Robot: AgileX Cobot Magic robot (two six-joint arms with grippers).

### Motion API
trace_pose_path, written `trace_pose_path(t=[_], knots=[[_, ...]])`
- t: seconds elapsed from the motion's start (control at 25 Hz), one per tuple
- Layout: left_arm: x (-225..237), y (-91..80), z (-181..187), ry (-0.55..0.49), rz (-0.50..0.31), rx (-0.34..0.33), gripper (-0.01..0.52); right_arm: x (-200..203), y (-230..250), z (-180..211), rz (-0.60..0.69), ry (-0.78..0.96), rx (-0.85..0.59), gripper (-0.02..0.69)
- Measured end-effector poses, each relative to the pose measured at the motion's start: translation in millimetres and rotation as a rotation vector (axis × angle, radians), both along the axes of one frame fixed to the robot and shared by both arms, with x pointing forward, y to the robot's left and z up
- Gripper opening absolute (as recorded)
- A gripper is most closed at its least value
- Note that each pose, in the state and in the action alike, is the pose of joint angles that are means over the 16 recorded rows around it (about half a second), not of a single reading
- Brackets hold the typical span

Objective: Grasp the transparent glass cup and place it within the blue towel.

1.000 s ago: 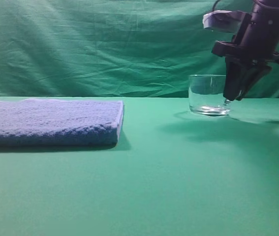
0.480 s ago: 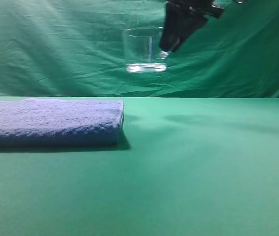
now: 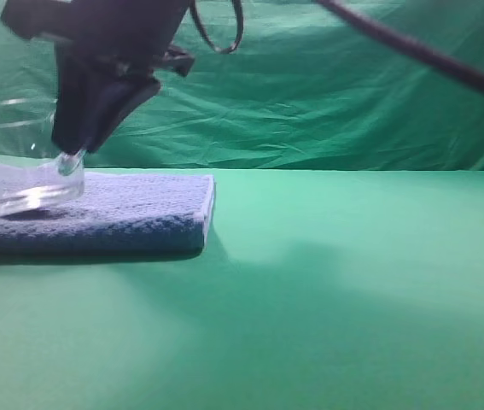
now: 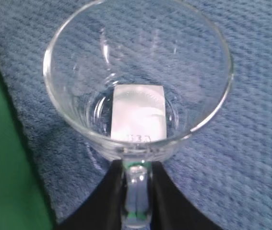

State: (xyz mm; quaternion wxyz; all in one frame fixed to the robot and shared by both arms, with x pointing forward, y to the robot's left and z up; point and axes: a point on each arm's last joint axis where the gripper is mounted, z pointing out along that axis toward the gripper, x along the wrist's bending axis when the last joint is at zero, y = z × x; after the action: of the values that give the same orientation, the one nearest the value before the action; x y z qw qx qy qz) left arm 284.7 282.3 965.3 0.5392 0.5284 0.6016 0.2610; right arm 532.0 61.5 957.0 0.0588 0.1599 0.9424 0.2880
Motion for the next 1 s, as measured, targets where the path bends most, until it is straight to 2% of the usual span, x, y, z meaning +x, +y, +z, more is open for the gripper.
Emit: trace_pose_path(t=[0.16,0.36,0.44,0.52,0.64,1.0], knots=[[0.0,0.0,0.0,0.000,0.000,0.000,0.000,-0.4,2.0,1.8,-0.001,-0.012,0.012,0.273],[0.0,0.0,0.0,0.000,0.000,0.000,0.000,-3.2,-2.0,27.4,0.000,-0.043,0.045,0.415],[0.0,0.0,0.0,0.000,0.000,0.000,0.000,-5.5,-5.9,43.4,0.002,-0.059,0.061,0.448],[0.0,0.0,0.0,0.000,0.000,0.000,0.000,-8.5,-11.4,62.0,0.003,-0.077,0.080,0.453],[0.0,0.0,0.0,0.000,0.000,0.000,0.000,-15.0,-22.4,93.1,0.004,-0.104,0.108,0.401],[0.0,0.0,0.0,0.000,0.000,0.000,0.000,-39.0,-61.4,166.4,0.006,-0.166,0.149,0.087]])
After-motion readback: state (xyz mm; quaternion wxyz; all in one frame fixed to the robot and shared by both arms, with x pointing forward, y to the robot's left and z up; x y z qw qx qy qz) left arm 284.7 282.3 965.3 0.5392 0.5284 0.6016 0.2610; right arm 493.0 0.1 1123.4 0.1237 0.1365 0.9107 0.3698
